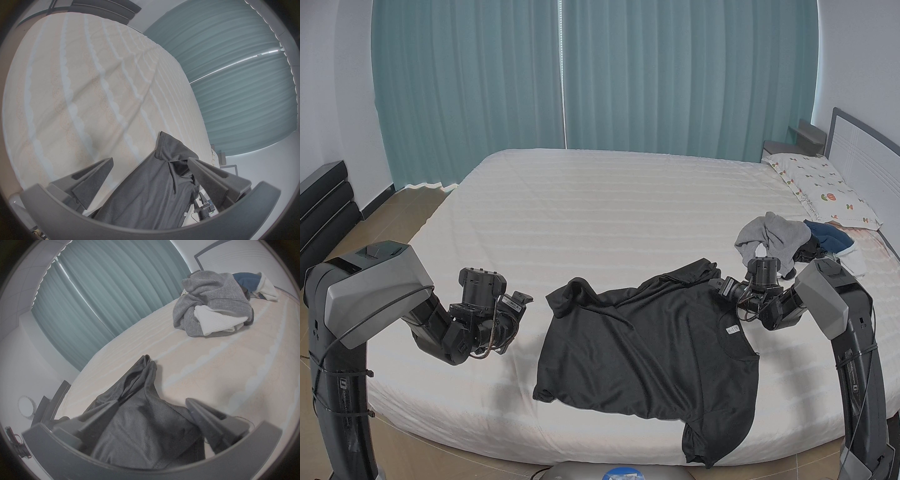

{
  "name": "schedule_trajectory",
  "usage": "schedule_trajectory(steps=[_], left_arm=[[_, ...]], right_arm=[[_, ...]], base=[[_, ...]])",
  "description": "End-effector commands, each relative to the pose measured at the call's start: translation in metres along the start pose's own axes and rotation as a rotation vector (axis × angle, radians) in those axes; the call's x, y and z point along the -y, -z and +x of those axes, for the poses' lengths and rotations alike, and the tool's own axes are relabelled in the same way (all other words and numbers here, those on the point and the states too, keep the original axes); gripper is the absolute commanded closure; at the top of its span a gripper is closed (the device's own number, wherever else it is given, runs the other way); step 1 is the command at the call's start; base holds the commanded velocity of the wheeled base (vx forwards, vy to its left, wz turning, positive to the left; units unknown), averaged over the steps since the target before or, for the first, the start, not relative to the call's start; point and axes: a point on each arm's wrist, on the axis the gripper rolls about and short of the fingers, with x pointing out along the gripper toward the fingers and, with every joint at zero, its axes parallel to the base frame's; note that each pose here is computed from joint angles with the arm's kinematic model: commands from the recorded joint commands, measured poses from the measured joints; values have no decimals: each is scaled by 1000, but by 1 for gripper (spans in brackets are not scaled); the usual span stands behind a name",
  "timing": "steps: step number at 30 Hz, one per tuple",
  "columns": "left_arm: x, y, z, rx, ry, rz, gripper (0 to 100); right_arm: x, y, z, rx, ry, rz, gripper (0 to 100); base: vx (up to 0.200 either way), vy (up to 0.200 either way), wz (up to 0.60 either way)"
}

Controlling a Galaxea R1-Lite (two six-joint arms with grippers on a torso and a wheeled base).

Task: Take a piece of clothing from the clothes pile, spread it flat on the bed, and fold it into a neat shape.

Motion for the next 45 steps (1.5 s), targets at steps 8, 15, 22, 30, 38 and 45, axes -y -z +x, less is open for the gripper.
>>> schedule_trajectory(steps=[8,15,22,30,38,45], left_arm=[[0,0,1,0,-1,1,0],[-1,1,1,-2,-3,5,0],[-1,1,1,-2,-3,6,0],[-1,1,1,-2,-3,6,0],[-2,1,1,-3,-5,6,0],[-2,1,1,-3,-5,6,0]], right_arm=[[5,-24,16,195,12,-14,100],[-11,-66,22,415,-13,-5,100],[2,-37,16,257,16,-2,100],[5,-18,0,92,-46,9,0],[6,-7,2,51,-45,9,0],[9,5,8,18,-32,7,100]], base=[[0,0,0],[0,0,0],[0,0,0],[0,0,0],[0,0,0],[0,0,0]])
